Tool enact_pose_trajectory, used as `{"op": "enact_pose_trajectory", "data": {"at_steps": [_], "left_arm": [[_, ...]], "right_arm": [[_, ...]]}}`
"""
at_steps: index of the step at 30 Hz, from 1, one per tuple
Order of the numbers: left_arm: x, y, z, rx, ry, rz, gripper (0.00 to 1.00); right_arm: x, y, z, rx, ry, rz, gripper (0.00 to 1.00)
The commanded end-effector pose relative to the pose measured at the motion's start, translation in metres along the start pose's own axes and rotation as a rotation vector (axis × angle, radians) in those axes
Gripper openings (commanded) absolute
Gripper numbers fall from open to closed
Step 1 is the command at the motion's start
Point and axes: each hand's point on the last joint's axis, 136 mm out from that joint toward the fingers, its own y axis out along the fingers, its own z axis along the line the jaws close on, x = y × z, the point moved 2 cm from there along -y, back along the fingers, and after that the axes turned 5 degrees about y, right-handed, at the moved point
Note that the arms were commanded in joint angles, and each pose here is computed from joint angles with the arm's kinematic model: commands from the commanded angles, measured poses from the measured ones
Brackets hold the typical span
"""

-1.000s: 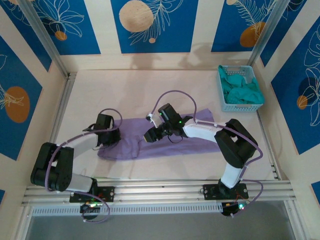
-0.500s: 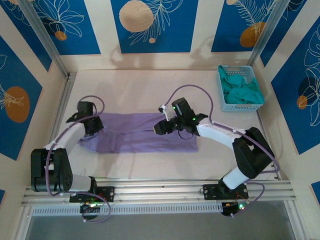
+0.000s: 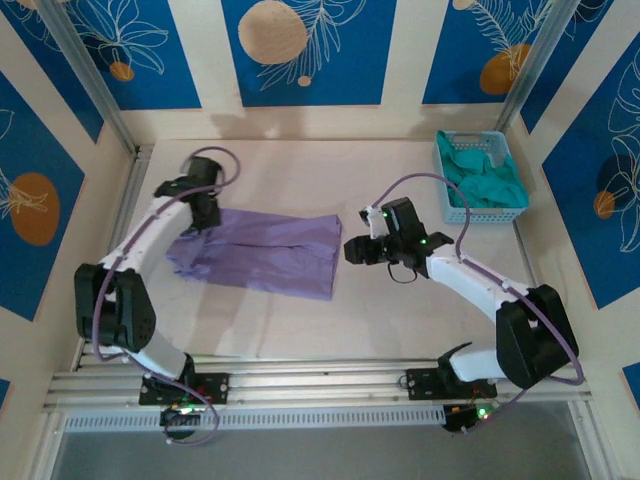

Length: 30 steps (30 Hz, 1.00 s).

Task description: Fold the inside-out t-shirt

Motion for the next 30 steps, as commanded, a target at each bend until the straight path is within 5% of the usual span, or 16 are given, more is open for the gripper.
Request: {"op": "enact_pose_trajectory", "data": {"at_steps": [1,2,7,10,15,20,30], "left_arm": [[-0.019,-0.029,-0.076,-0.152,0.049,0.037,0.0],[-0.023,-0.034,-0.109,-0.232,0.059,0.031,0.02],[-0.035,-0.057,-0.252,-0.602,0.125,0.067,0.48],[-0.03,-0.058,-0.262,-0.6,0.177,0.066,0.64],[-0.033,-0.063,-0.203,-0.535,0.169,-0.005,0.73],[-0.064,-0.051,-0.17,-0.668,0.026,0.011,0.74],[-0.106,-0.039,-0.262,-0.969,0.121,0.051,0.73]], "right_arm": [[-0.001,-0.012,-0.012,-0.041,0.061,-0.02,0.47],[-0.002,-0.014,-0.017,-0.052,0.075,-0.023,0.47],[0.0,-0.016,-0.04,-0.122,0.152,-0.044,0.49],[0.002,-0.01,-0.042,-0.117,0.176,-0.038,0.5],[0.012,0.012,-0.008,-0.027,0.071,-0.032,0.53],[0.039,0.054,-0.005,-0.022,0.15,-0.012,0.56],[0.075,0.087,-0.05,-0.116,0.279,0.091,0.53]]}}
